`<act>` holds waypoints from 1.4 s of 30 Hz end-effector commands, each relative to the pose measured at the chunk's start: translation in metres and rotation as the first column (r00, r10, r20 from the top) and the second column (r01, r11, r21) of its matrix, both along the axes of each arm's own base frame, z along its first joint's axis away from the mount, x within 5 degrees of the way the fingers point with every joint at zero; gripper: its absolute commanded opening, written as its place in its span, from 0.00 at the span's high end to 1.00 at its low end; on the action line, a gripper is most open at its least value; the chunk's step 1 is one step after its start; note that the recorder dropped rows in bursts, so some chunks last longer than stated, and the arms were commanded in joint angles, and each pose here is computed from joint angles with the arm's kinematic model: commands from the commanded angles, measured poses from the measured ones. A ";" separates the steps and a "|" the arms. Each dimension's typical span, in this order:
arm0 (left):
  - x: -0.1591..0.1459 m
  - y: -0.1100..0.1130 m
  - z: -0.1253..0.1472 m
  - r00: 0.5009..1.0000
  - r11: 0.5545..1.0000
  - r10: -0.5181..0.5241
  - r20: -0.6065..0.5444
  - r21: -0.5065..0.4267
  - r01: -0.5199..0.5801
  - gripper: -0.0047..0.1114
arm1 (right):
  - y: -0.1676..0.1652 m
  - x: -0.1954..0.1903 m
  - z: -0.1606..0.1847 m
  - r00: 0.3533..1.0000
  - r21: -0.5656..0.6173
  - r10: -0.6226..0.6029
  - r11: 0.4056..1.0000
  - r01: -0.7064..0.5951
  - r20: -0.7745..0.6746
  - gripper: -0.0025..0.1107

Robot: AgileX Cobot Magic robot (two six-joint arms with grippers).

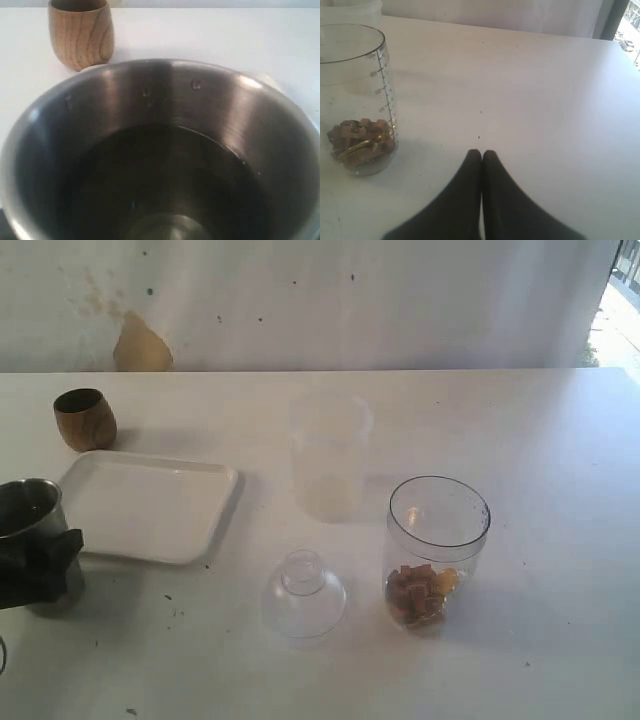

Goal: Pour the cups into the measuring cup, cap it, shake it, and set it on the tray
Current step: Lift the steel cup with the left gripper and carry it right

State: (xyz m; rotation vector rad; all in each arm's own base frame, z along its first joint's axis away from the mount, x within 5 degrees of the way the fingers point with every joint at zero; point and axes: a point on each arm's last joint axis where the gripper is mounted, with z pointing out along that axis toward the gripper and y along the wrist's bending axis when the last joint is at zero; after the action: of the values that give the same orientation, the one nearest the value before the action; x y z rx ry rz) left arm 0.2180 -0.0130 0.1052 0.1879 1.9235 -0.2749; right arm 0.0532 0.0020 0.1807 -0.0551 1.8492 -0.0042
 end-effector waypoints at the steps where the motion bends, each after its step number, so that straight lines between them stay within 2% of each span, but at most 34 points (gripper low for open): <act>1: -0.001 -0.011 0.005 0.992 0.992 -0.123 0.036 -0.020 0.124 0.96 | 0.000 0.000 0.001 1.000 0.001 -0.001 1.000 0.001 0.016 0.98; 12: -0.004 -0.015 0.034 0.981 0.984 -0.142 0.136 -0.090 0.155 0.96 | 0.000 0.000 0.001 1.000 0.001 -0.001 1.000 0.001 0.016 0.98; 16: -0.005 -0.016 0.047 0.970 0.984 -0.146 0.194 -0.076 0.163 0.96 | 0.000 0.000 0.001 1.000 0.001 -0.001 1.000 0.001 0.016 0.98; 19: 0.000 -0.020 0.058 0.958 0.976 -0.164 0.235 -0.100 0.191 0.96 | 0.000 0.000 0.001 1.000 0.001 -0.001 1.000 0.001 0.016 0.98; 23: 0.020 -0.039 0.085 0.908 0.951 -0.236 0.346 -0.108 0.288 0.96 | 0.000 0.000 0.001 1.000 0.001 -0.001 1.000 0.001 0.016 0.98; 27: 0.036 -0.059 0.095 0.907 0.935 -0.284 0.310 -0.119 0.334 0.96 | 0.000 0.000 0.001 1.000 0.001 -0.001 1.000 0.001 0.016 0.98; 34: 0.055 -0.097 0.122 0.856 0.902 -0.380 0.351 -0.066 0.427 0.96 | 0.000 0.000 0.001 1.000 0.001 -0.001 1.000 0.001 0.016 0.98; 40: 0.062 -0.129 0.137 0.845 0.879 -0.436 0.310 -0.055 0.473 0.96 | 0.000 0.000 0.001 1.000 0.001 -0.001 1.000 0.001 0.016 0.98; 42: 0.063 -0.146 0.146 0.842 0.871 -0.460 0.282 -0.038 0.489 0.96 | 0.000 0.000 0.001 1.000 0.001 -0.001 1.000 0.001 0.016 0.98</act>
State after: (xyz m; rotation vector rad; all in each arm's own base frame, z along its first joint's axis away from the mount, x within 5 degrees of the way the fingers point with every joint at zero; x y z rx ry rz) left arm 0.2811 -0.1446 0.2323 0.6062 1.6091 -0.6220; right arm 0.0532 0.0020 0.1807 -0.0551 1.8492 -0.0042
